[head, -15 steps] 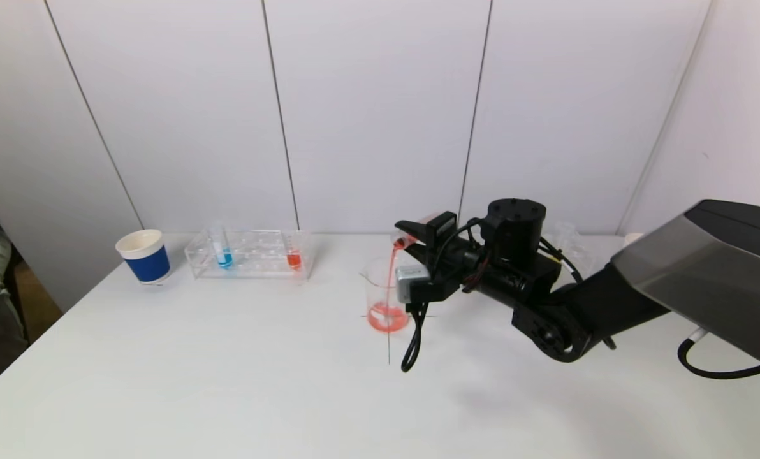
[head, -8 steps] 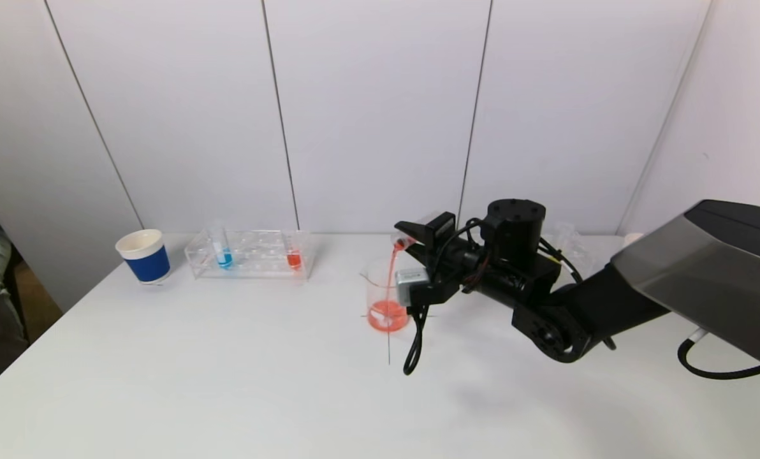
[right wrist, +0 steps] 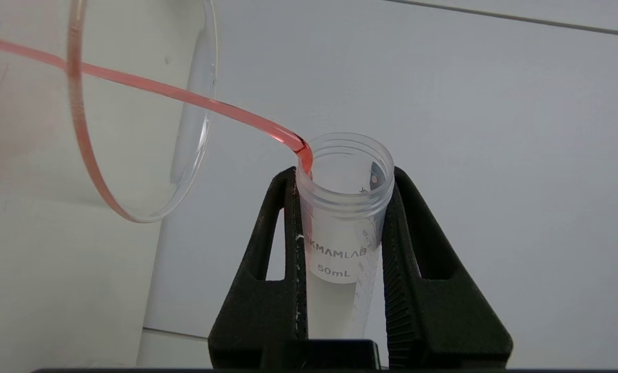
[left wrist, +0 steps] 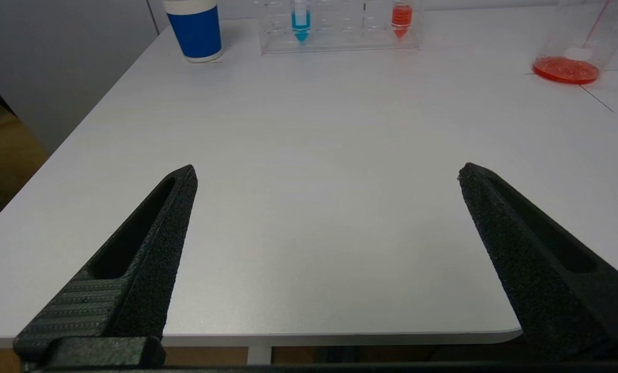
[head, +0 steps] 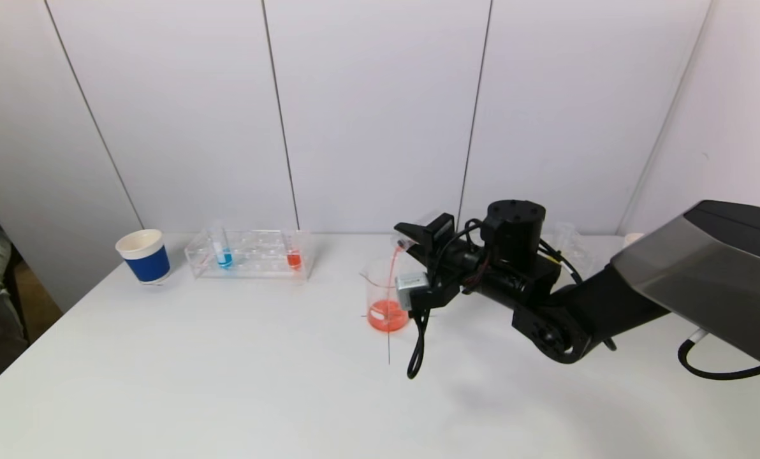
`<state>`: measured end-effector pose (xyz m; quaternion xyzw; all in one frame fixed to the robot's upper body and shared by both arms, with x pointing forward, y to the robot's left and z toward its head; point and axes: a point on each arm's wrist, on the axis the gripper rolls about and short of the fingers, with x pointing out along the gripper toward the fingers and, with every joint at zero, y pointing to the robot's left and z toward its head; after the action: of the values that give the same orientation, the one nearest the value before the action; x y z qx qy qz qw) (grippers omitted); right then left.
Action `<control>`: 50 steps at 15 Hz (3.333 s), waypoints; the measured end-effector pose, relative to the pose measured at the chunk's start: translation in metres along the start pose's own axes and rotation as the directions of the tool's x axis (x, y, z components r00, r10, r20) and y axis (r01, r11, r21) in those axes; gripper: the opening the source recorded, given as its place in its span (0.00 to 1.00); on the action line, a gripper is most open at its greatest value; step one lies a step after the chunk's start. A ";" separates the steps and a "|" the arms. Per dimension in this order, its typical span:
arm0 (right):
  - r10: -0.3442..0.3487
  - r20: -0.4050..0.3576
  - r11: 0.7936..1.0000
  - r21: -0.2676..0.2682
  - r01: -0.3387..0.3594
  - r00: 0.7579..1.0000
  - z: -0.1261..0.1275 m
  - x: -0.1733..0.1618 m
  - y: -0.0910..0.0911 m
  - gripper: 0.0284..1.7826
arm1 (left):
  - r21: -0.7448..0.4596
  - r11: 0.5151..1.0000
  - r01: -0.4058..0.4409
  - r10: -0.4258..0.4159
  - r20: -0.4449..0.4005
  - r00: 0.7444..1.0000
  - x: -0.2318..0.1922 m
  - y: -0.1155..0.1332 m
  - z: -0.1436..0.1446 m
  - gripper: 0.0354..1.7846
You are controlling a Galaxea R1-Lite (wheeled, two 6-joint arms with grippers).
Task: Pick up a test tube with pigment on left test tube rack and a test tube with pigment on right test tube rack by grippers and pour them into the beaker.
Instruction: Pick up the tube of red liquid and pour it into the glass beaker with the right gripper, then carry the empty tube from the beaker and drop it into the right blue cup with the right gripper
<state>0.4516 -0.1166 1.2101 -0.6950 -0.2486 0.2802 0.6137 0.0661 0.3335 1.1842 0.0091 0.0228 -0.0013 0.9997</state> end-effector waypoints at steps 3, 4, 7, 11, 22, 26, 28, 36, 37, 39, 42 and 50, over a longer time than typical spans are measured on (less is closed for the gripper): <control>0.002 0.002 1.000 -0.023 -0.002 1.000 0.001 0.000 0.000 0.25 | 0.000 1.000 0.000 0.000 0.000 1.000 0.000 0.000 0.000 0.99; 0.003 0.002 0.999 -0.033 -0.003 1.000 0.001 0.000 0.000 0.25 | 0.000 1.000 0.000 0.000 0.000 1.000 0.000 0.000 0.000 0.99; 0.003 0.006 0.999 -0.054 -0.003 1.000 0.003 0.001 0.000 0.25 | 0.000 1.000 0.000 0.000 0.000 1.000 0.000 0.000 0.000 0.99; -0.001 -0.009 0.996 -0.095 0.000 1.000 0.005 0.001 -0.001 0.25 | 0.000 1.000 0.000 0.000 0.000 1.000 0.000 0.000 0.000 0.99; 0.005 -0.001 0.993 -0.121 -0.005 1.000 0.012 0.002 -0.002 0.25 | 0.000 1.000 0.000 0.000 0.000 1.000 0.000 0.000 0.000 0.99; -0.002 -0.070 1.000 0.022 0.003 0.998 0.010 -0.001 -0.006 0.25 | 0.000 1.000 0.000 0.000 0.000 1.000 0.000 0.000 0.000 0.99; -0.011 -0.096 0.992 0.127 0.023 0.995 0.011 -0.003 -0.011 0.25 | 0.000 1.000 0.000 0.000 0.000 1.000 0.000 0.000 0.000 0.99; -0.097 -0.188 0.883 0.438 0.172 0.977 0.010 -0.022 -0.050 0.25 | 0.000 1.000 0.000 0.000 0.000 1.000 0.000 0.000 0.000 0.99; -0.109 -0.205 0.860 0.472 0.196 0.973 0.009 -0.025 -0.056 0.25 | 0.000 1.000 0.000 0.000 0.000 1.000 0.000 0.000 0.000 0.99; -0.130 -0.221 0.827 0.514 0.229 0.967 0.007 -0.032 -0.067 0.25 | 0.000 1.000 0.000 0.000 0.000 1.000 0.000 0.000 0.000 0.99; -0.170 -0.261 0.768 0.569 0.294 0.950 0.000 -0.043 -0.084 0.25 | 0.000 1.000 0.000 0.000 0.000 1.000 0.000 0.000 0.000 0.99; -0.221 -0.415 0.544 0.699 0.464 0.883 -0.044 -0.079 -0.119 0.25 | 0.000 1.000 0.000 0.000 0.000 1.000 0.000 0.000 0.000 0.99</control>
<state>0.4250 -0.1878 1.3385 -0.3259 -0.1451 0.1326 0.9247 0.0661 0.3335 1.1842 0.0091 0.0228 -0.0013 0.9997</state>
